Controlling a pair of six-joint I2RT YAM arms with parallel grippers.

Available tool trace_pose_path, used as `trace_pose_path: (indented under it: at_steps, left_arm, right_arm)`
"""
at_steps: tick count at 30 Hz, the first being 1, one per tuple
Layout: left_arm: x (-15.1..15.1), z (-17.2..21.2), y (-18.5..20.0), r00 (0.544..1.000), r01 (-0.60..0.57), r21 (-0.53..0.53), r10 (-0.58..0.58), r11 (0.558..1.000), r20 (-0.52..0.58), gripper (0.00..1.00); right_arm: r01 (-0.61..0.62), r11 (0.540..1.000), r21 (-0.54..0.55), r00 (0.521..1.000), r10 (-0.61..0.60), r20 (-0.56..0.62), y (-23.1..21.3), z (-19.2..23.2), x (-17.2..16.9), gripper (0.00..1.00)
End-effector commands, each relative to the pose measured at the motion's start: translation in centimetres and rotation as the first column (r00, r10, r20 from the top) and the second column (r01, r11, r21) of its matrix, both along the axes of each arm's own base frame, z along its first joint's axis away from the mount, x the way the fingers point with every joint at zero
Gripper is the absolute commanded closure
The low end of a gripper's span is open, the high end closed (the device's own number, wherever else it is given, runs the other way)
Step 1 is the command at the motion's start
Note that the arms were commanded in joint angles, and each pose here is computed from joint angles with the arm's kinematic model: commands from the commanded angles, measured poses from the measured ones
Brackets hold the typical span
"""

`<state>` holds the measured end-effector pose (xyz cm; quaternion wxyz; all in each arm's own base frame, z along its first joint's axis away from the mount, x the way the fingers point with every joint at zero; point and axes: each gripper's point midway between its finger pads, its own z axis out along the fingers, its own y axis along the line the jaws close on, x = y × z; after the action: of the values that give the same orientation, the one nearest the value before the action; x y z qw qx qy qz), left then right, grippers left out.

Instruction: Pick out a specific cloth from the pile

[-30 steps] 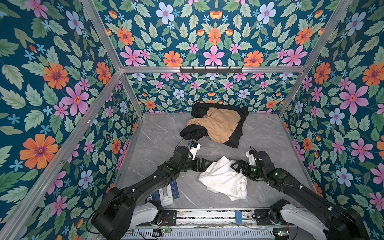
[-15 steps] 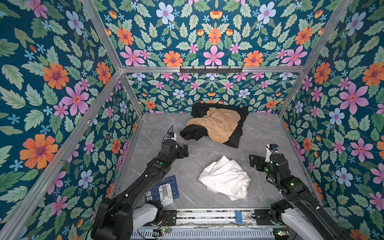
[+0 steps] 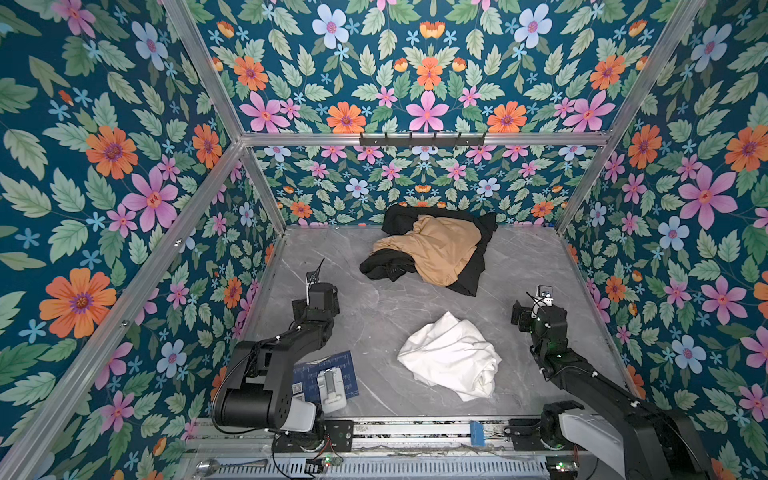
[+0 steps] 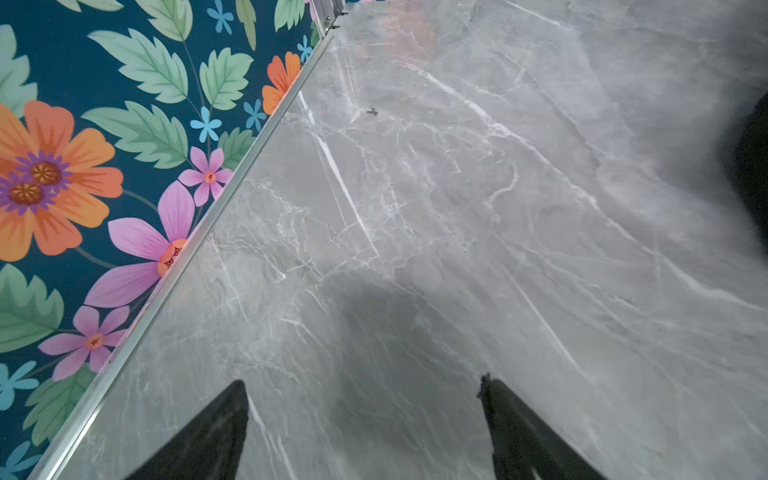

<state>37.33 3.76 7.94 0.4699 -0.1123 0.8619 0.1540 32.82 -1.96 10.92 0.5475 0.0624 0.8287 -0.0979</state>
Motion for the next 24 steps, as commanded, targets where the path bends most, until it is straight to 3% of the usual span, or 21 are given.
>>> trace_pose_path:
  at_steps: [1, 5, 9, 10, 12, 15, 16, 19, 24]
  left_arm:
    - [2.1, 3.1, -0.1, 0.975, 0.043, -0.034, -0.034, 0.999, 0.219, 0.11]
    - [2.5, 3.9, -0.6, 0.949, 0.118, -0.009, -0.11, 0.993, 0.294, 0.12]
    - [1.8, 4.0, -0.1, 0.915, 0.136, -0.011, -0.121, 0.991, 0.385, 0.1]
    - [1.6, 3.7, -0.6, 0.911, 0.166, -0.012, -0.149, 0.986, 0.384, 0.1]
    - [1.0, 3.6, -0.4, 0.899, 0.156, -0.01, -0.138, 0.988, 0.416, 0.1]
    - [1.0, 3.7, -0.3, 0.898, 0.151, -0.005, -0.135, 0.988, 0.418, 0.01]
    - [1.0, 3.6, -0.2, 0.899, 0.151, -0.004, -0.135, 0.989, 0.416, 0.0]
    - [1.0, 3.6, -0.3, 0.899, 0.151, -0.003, -0.136, 0.988, 0.417, 0.0]
    - [0.9, 3.7, -0.3, 0.898, 0.151, 0.0, -0.137, 0.989, 0.418, 0.0]
  right_arm:
    - [-0.001, 1.0, 0.01, 0.992, 0.0, 0.127, -0.1, 2.0, 1.8, 0.01]
    - [-0.008, 0.999, 0.037, 0.99, 0.002, 0.143, 0.2, 1.8, 3.1, 0.01]
    - [-0.04, 0.999, 0.026, 0.989, 0.036, 0.142, 0.7, 0.8, 4.4, 0.01]
    - [-0.04, 0.998, 0.05, 0.995, 0.035, 0.098, 0.6, 0.2, 4.1, 0.01]
    - [-0.064, 0.995, 0.08, 0.991, 0.054, 0.12, 0.4, -0.2, 4.1, 0.01]
    - [-0.062, 0.996, 0.063, 0.983, 0.05, 0.178, 0.3, 0.0, 4.2, 0.01]
    - [-0.057, 0.995, 0.081, 0.99, 0.046, 0.132, 0.3, -0.6, 4.2, 0.01]
    - [-0.087, 0.985, 0.151, 0.993, 0.073, 0.097, -0.2, -1.1, 4.7, 0.01]
    - [-0.088, 0.983, 0.158, 0.994, 0.077, 0.077, -0.1, -1.3, 4.6, 0.01]
